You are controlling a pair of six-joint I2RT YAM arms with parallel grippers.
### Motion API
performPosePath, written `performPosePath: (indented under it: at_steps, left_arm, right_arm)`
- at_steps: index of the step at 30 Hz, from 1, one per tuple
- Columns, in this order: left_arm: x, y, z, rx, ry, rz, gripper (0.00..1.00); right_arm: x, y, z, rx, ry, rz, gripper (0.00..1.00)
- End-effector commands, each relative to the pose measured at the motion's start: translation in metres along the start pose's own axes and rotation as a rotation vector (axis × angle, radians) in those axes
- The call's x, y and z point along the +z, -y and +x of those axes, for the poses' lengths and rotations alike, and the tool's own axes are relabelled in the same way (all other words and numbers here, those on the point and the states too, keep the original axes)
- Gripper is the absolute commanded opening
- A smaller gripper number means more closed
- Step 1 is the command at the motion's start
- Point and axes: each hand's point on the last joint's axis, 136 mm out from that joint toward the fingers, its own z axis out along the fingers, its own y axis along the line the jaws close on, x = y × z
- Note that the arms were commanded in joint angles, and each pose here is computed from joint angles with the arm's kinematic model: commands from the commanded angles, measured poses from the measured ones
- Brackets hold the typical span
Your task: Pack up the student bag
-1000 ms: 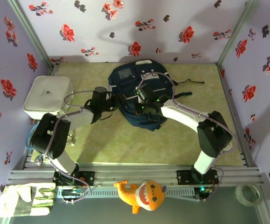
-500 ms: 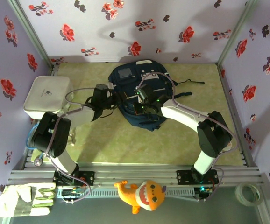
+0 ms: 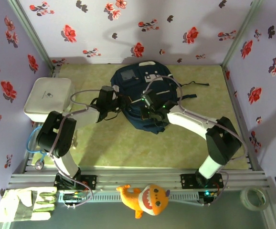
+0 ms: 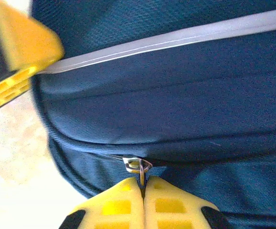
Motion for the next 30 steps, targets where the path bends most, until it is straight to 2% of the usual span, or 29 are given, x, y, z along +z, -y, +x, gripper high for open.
performPosePath:
  at_steps: [1, 5, 9, 11, 15, 18, 24, 30]
  left_arm:
    - [-0.004, -0.004, -0.011, 0.048, 0.036, -0.048, 0.08]
    - [-0.005, -0.004, -0.011, 0.052, 0.037, -0.046, 0.08]
    - [-0.01, 0.001, -0.014, 0.059, 0.04, -0.04, 0.13]
    - [-0.015, 0.002, -0.016, 0.067, 0.047, -0.04, 0.18]
    - [-0.033, -0.006, -0.024, 0.054, 0.082, -0.061, 0.39]
    - [-0.049, -0.021, -0.029, 0.025, 0.124, -0.094, 0.47]
    - [-0.075, -0.037, -0.034, -0.04, 0.185, -0.12, 0.52]
    - [-0.067, -0.045, -0.042, -0.092, 0.207, -0.142, 0.5]
  right_arm:
    - [-0.028, 0.07, -0.005, 0.118, 0.084, 0.245, 0.0]
    - [-0.029, 0.089, -0.001, 0.18, 0.072, 0.254, 0.0]
    - [-0.024, 0.068, -0.01, 0.131, 0.044, 0.149, 0.0]
    - [-0.021, 0.052, -0.016, 0.087, 0.032, 0.094, 0.0]
    - [-0.018, 0.006, -0.029, -0.035, 0.03, -0.002, 0.0]
    - [-0.011, -0.027, -0.033, -0.07, 0.028, -0.084, 0.0]
    - [0.008, -0.083, -0.038, -0.078, 0.019, -0.232, 0.0]
    - [0.016, -0.107, -0.037, -0.077, 0.009, -0.277, 0.0]
